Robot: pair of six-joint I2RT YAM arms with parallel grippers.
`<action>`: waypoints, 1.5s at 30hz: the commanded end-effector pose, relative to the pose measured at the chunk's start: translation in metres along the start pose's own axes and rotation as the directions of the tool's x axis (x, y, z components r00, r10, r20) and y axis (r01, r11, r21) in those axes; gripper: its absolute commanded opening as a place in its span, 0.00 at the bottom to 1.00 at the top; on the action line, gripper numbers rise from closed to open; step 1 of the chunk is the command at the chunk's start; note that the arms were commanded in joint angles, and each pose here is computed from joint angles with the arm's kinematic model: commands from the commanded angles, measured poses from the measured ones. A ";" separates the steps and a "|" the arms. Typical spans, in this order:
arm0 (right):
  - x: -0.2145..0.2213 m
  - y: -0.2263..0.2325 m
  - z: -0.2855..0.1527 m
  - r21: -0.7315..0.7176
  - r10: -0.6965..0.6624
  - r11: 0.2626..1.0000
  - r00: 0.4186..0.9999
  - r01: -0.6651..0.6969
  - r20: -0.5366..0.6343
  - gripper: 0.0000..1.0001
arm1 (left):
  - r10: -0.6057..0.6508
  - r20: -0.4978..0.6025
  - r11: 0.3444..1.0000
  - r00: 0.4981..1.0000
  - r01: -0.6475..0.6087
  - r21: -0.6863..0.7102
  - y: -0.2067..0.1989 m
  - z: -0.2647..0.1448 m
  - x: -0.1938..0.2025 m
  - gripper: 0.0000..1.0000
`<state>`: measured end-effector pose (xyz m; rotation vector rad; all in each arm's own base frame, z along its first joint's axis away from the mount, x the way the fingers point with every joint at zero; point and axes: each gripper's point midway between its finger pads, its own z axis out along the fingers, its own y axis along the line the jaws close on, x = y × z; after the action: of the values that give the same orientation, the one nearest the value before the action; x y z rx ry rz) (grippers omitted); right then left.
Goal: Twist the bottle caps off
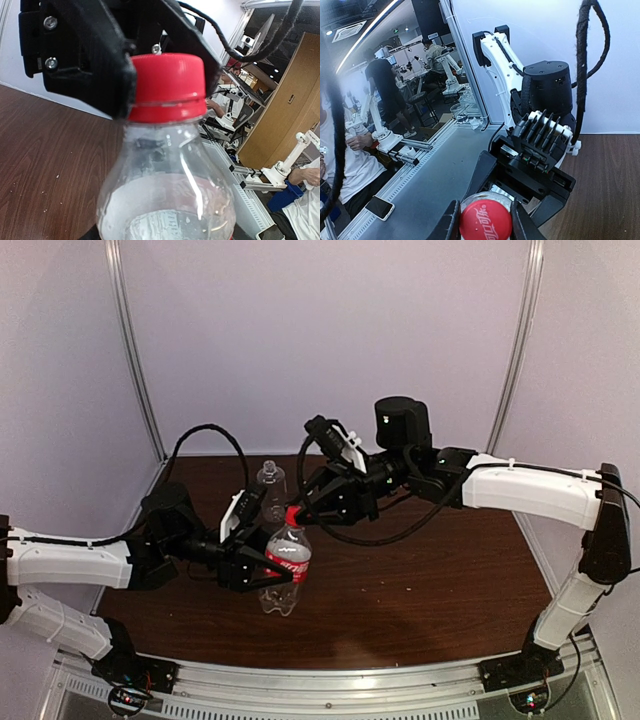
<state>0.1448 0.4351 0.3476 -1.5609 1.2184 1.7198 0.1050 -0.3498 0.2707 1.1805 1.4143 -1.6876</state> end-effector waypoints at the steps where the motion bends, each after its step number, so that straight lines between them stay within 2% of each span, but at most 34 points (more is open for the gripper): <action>1: -0.013 0.016 -0.007 -0.016 -0.005 1.000 1.000 0.005 0.011 0.20 | 0.185 0.122 0.980 0.975 -0.192 0.049 -0.026 -0.008 -0.040 0.23; 5: -0.029 -0.007 -0.016 0.192 0.041 0.980 0.997 -0.052 0.060 0.44 | 0.182 0.093 0.980 0.979 -0.173 -0.095 0.000 -0.007 -0.039 0.23; 7: -0.039 -0.013 -0.022 0.267 0.056 0.960 0.994 -0.080 0.097 0.52 | 0.177 0.073 0.971 0.982 -0.162 -0.178 0.015 -0.009 -0.038 0.23; 11: -0.052 -0.015 -0.031 0.350 0.086 0.927 0.983 -0.138 0.161 0.72 | 0.162 0.053 0.944 0.985 -0.138 -0.301 0.038 -0.012 -0.039 0.23; 14: -0.056 -0.021 -0.037 0.426 0.104 0.886 0.975 -0.181 0.199 0.82 | 0.147 0.049 0.923 0.988 -0.119 -0.366 0.052 -0.015 -0.040 0.23; 17: -0.053 -0.034 -0.043 0.525 0.136 0.818 0.966 -0.235 0.221 0.87 | 0.131 0.050 0.902 0.990 -0.099 -0.419 0.063 -0.017 -0.041 0.23; 21: -0.045 -0.055 -0.056 0.644 0.168 0.702 0.950 -0.303 0.264 0.87 | 0.122 0.056 0.874 0.991 -0.080 -0.479 0.075 -0.021 -0.044 0.23; 25: -0.038 -0.068 -0.061 0.687 0.180 0.644 0.939 -0.337 0.292 0.85 | 0.118 0.063 0.856 0.991 -0.070 -0.512 0.080 -0.022 -0.045 0.24; 30: -0.029 -0.079 -0.054 0.675 0.229 0.635 0.927 -0.374 0.298 0.79 | 0.113 0.058 0.843 0.992 -0.065 -0.534 0.085 -0.020 -0.044 0.25; 45: -0.018 -0.086 -0.036 0.616 0.279 0.678 0.916 -0.400 0.288 0.50 | 0.114 0.040 0.839 0.993 -0.074 -0.539 0.087 -0.017 -0.042 0.25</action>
<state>0.2433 0.4400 0.3284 -0.7452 1.9116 1.2804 0.2008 -0.3510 0.2528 0.8399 1.6864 -1.1431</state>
